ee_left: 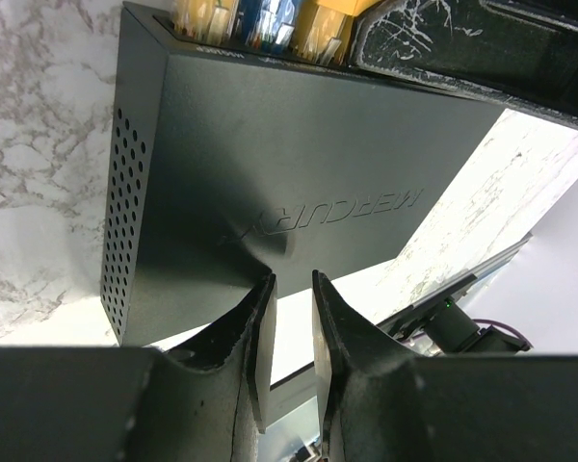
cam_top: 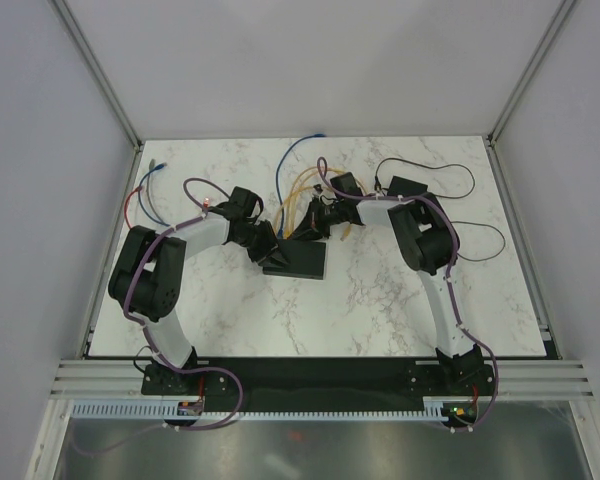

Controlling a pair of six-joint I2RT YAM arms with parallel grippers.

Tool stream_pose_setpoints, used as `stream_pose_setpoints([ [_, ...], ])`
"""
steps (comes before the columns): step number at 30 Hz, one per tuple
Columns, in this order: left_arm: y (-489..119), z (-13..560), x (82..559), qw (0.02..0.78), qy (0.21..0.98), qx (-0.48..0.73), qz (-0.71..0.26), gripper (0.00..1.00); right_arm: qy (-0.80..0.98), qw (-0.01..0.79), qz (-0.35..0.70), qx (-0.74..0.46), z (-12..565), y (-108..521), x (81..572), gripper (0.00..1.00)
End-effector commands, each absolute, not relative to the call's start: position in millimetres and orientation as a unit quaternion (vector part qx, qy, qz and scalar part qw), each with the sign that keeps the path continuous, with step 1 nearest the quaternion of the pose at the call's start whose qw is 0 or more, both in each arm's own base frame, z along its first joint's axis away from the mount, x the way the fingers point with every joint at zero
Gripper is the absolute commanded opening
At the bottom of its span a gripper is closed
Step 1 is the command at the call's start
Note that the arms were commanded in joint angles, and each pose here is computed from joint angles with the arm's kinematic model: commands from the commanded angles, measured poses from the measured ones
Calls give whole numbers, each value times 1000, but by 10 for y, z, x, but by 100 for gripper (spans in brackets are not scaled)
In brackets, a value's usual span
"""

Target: Pull the plug from the switch port

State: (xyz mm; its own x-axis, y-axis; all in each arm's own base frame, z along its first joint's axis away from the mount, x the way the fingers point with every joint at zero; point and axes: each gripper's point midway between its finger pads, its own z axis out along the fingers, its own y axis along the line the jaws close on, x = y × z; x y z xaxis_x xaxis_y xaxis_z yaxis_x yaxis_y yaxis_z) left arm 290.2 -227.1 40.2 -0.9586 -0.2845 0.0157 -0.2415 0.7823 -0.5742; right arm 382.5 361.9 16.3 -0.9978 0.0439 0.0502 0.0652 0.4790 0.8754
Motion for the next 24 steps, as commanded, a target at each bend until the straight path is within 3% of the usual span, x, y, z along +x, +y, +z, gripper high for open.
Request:
stream_pose_setpoints([
  [1, -2085, 94, 2694, -4, 957, -165, -238, 29, -887, -98, -451, -24, 81, 3571, 4084, 0],
  [3, -2066, 83, 2671, -7, 958, -166, -232, 29, -888, -172, -425, -34, 218, 3460, 4247, 0],
  [5, -2065, 78, 2660, -8, 959, -166, -231, 30, -885, -192, -421, -51, 244, 3420, 4298, 0],
  [10, -2058, 62, 2647, -12, 959, -168, -228, 30, -869, -141, -458, -128, 224, 3545, 4307, 0],
  [13, -2051, 59, 2647, -10, 959, -168, -226, 30, -859, -164, -464, -143, 359, 3541, 4426, 0],
  [18, -2048, 42, 2636, -13, 960, -167, -225, 29, -884, -192, -410, -117, 367, 3436, 4576, 0],
  [24, -2128, 299, 2733, 23, 958, -121, -258, 29, -873, -179, -449, -65, 825, 3488, 4439, 0],
])
